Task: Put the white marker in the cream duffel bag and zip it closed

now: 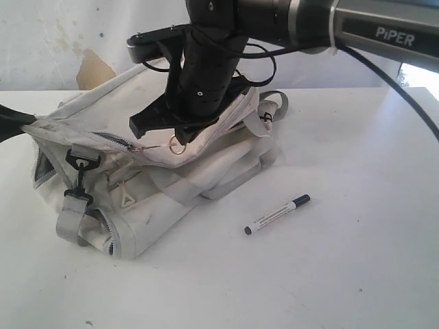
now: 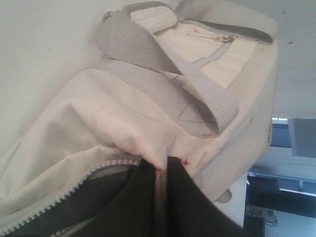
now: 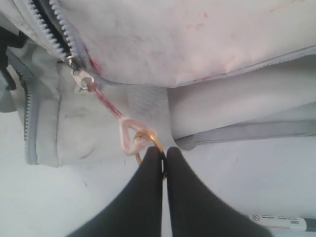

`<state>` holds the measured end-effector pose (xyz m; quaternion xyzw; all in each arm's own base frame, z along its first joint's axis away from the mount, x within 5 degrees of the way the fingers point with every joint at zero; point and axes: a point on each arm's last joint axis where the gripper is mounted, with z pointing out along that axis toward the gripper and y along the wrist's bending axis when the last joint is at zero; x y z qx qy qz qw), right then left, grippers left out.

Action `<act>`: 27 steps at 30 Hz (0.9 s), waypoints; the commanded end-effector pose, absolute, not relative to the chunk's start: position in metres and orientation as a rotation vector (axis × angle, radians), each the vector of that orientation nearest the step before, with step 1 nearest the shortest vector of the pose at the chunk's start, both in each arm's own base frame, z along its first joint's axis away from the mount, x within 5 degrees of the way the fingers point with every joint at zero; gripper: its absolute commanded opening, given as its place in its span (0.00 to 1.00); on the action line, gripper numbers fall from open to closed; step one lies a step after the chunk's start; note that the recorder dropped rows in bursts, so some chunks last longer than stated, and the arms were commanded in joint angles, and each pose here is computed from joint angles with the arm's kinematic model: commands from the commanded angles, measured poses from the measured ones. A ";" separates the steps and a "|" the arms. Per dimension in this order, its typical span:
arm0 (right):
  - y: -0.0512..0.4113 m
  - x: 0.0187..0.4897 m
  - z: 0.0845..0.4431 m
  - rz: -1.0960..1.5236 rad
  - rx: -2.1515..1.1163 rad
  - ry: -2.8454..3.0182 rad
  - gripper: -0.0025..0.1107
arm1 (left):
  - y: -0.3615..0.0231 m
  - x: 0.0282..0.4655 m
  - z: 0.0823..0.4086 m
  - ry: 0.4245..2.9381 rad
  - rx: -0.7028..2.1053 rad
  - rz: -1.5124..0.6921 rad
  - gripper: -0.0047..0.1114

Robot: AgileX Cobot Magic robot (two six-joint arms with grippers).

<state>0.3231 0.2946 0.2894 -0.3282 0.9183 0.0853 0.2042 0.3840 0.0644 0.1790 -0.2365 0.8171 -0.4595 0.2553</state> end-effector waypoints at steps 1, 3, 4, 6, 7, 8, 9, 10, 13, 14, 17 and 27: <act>0.292 0.321 0.296 0.318 -0.879 2.574 0.02 | 0.069 0.384 0.184 2.185 -0.549 -1.229 0.04; 0.294 0.320 0.296 0.360 -0.872 2.584 0.02 | 0.068 0.383 0.186 2.182 -0.500 -1.222 0.05; 0.294 0.319 0.297 0.369 -0.870 2.587 0.02 | 0.068 0.383 0.188 2.183 -0.481 -1.212 0.07; 0.295 0.319 0.297 0.376 -0.866 2.583 0.02 | 0.068 0.382 0.189 2.189 -0.471 -1.206 0.13; 0.295 0.319 0.297 0.381 -0.865 2.584 0.02 | 0.068 0.382 0.189 2.188 -0.470 -1.205 0.18; 0.295 0.319 0.297 0.385 -0.864 2.585 0.02 | 0.068 0.382 0.189 2.188 -0.467 -1.204 0.24; 0.296 0.319 0.297 0.393 -0.862 2.585 0.02 | 0.068 0.382 0.190 2.188 -0.456 -1.199 0.30; 0.296 0.318 0.297 0.404 -0.859 2.588 0.02 | 0.068 0.382 0.190 2.187 -0.431 -1.184 0.39; 0.298 0.318 0.298 0.433 -0.851 2.585 0.02 | 0.067 0.380 0.195 2.184 -0.327 -1.135 0.68; 0.298 0.318 0.298 0.440 -0.848 2.582 0.02 | 0.067 0.379 0.197 2.186 -0.300 -1.123 0.76; 0.299 0.319 0.298 0.450 -0.841 2.572 0.02 | 0.067 0.377 0.204 2.188 -0.246 -1.079 0.83; 0.301 0.321 0.299 0.461 -0.826 2.537 0.02 | 0.051 0.349 0.244 2.293 -0.099 -1.129 0.78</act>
